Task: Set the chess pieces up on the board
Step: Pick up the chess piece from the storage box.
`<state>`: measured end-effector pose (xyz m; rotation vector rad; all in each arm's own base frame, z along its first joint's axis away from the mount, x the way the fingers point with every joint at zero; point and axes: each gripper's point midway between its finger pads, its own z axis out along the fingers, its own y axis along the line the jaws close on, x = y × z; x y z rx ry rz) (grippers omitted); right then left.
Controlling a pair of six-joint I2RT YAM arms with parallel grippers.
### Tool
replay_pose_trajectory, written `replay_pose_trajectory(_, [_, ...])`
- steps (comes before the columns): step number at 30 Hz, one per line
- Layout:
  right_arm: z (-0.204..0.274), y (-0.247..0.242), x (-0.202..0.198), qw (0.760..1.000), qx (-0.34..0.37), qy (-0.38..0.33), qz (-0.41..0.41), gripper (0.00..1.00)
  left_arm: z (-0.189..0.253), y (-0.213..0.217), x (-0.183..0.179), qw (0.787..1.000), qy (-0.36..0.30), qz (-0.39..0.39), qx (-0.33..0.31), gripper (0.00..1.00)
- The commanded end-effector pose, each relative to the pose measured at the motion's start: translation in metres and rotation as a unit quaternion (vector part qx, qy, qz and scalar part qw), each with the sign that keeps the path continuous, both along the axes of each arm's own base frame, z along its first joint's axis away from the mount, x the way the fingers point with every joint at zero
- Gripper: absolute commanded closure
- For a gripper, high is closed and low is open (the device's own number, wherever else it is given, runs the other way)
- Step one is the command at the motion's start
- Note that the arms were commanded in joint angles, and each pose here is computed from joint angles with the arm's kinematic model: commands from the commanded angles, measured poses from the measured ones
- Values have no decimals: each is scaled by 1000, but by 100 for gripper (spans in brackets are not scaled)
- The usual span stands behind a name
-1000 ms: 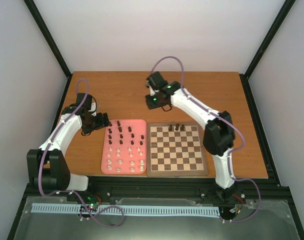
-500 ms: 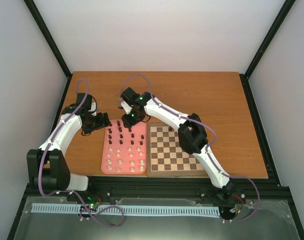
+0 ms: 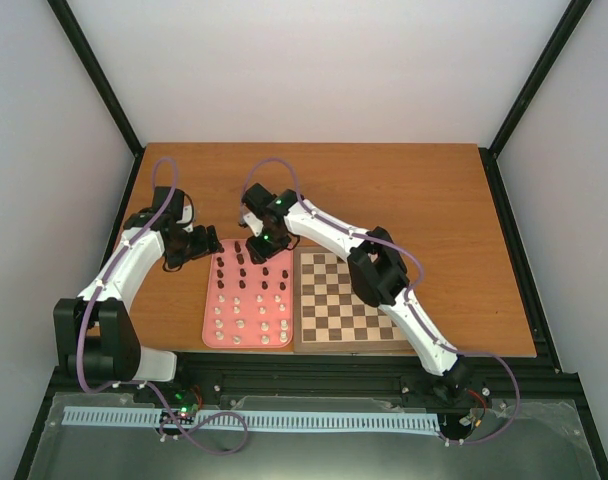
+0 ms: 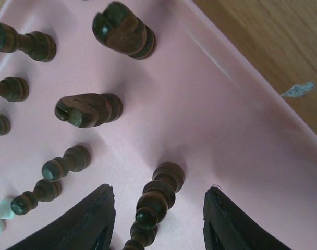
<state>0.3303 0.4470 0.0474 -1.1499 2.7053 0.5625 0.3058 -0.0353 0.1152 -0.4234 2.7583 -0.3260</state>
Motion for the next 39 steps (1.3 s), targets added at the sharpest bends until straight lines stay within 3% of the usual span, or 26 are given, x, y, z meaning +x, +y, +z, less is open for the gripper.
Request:
replay_pose_trajectory(1, [-1, 1, 2, 1000, -6, -7, 3, 55, 5, 1, 3, 1000, -16, -4, -1, 0])
replay_pose_trajectory(8, [-2, 4, 8, 1000, -4, -14, -4, 62, 5, 1, 4, 1000, -16, -3, 0, 0])
replay_pose_trajectory(12, [-3, 5, 10, 1000, -2, -12, -7, 74, 5, 1, 4, 1000, -15, -3, 0, 0])
replay_pose_trajectory(18, [-6, 4, 8, 1000, 0, -4, -6, 75, 3, 0, 3, 1000, -14, -5, -3, 0])
replay_pose_trajectory(27, [0, 2, 10, 1000, -2, -13, -6, 93, 4, 0, 4, 1000, -14, -4, -4, 0])
replay_pose_trajectory(34, [56, -4, 31, 996, 16, -86, -29, 97, 6, 0, 5, 1000, -17, -4, -1, 0])
replay_pose_trajectory(39, [95, -42, 52, 988, 9, -126, -90, 97, 7, 1, 7, 1000, -18, -4, 2, 0])
